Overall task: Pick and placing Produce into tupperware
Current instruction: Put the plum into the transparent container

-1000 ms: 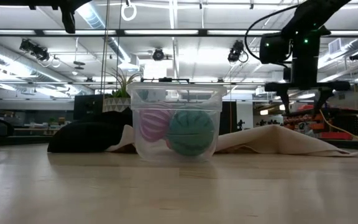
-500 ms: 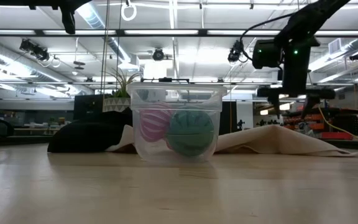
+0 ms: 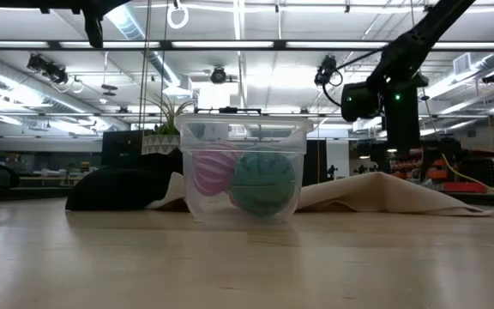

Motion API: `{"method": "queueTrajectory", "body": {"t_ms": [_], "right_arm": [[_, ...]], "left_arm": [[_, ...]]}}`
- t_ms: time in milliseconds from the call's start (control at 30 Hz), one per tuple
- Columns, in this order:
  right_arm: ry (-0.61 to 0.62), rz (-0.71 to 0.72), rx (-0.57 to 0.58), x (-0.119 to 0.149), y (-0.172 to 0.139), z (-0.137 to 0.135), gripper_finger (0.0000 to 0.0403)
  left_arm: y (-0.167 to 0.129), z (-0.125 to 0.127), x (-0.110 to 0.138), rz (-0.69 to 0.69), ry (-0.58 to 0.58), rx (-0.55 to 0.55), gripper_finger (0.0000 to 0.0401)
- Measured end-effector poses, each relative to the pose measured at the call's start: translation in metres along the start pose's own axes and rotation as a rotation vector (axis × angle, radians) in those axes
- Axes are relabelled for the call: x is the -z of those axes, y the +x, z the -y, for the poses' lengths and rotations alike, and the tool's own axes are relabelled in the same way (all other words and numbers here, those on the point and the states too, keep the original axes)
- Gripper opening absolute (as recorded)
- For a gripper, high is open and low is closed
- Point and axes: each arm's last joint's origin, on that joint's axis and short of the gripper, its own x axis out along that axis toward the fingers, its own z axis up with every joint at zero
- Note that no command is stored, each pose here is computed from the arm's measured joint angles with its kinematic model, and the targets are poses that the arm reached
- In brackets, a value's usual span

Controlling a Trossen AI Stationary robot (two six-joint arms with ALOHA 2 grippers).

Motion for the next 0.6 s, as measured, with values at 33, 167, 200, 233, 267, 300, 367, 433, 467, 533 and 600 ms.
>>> {"method": "queueTrajectory", "body": {"t_ms": [33,167,200,233,267,300,367,433,467,533,600], "right_arm": [[0.007,0.000,0.011,-0.001,0.003,-0.001,0.0266],[0.026,-0.002,0.018,-0.007,0.015,-0.005,0.0258],[0.029,-0.005,0.010,-0.009,0.018,-0.007,0.0257],[0.026,-0.009,0.003,-0.012,0.021,-0.009,0.0256],[0.027,-0.018,-0.006,-0.014,0.025,-0.010,0.0255],[0.029,-0.026,-0.014,-0.016,0.027,-0.012,0.0255],[0.031,-0.041,-0.023,-0.020,0.032,-0.013,0.0254],[0.032,-0.049,-0.020,-0.024,0.036,-0.013,0.0254],[0.035,-0.057,-0.015,-0.025,0.037,-0.013,0.0254],[0.042,-0.062,-0.010,-0.029,0.039,-0.011,0.0254],[0.048,-0.062,-0.007,-0.033,0.041,-0.010,0.0254]], "left_arm": [[0.000,0.000,0.000,0.003,-0.010,-0.007,0.0019],[0.000,-0.001,0.000,0.010,-0.017,-0.020,0.0017],[0.000,-0.001,0.000,0.010,-0.019,-0.020,0.0018],[0.000,-0.001,0.000,0.010,-0.019,-0.020,0.0020],[0.000,-0.001,0.000,0.009,-0.019,-0.020,0.0022],[0.000,-0.001,0.000,0.010,-0.019,-0.020,0.0023],[0.000,-0.001,0.000,0.010,-0.019,-0.020,0.0027],[0.000,-0.001,0.000,0.009,-0.019,-0.020,0.0029],[0.000,-0.001,0.000,0.009,-0.019,-0.020,0.0029],[0.000,-0.001,0.000,0.010,-0.019,-0.020,0.0027],[0.000,-0.001,0.000,0.010,-0.019,-0.020,0.0024]]}}
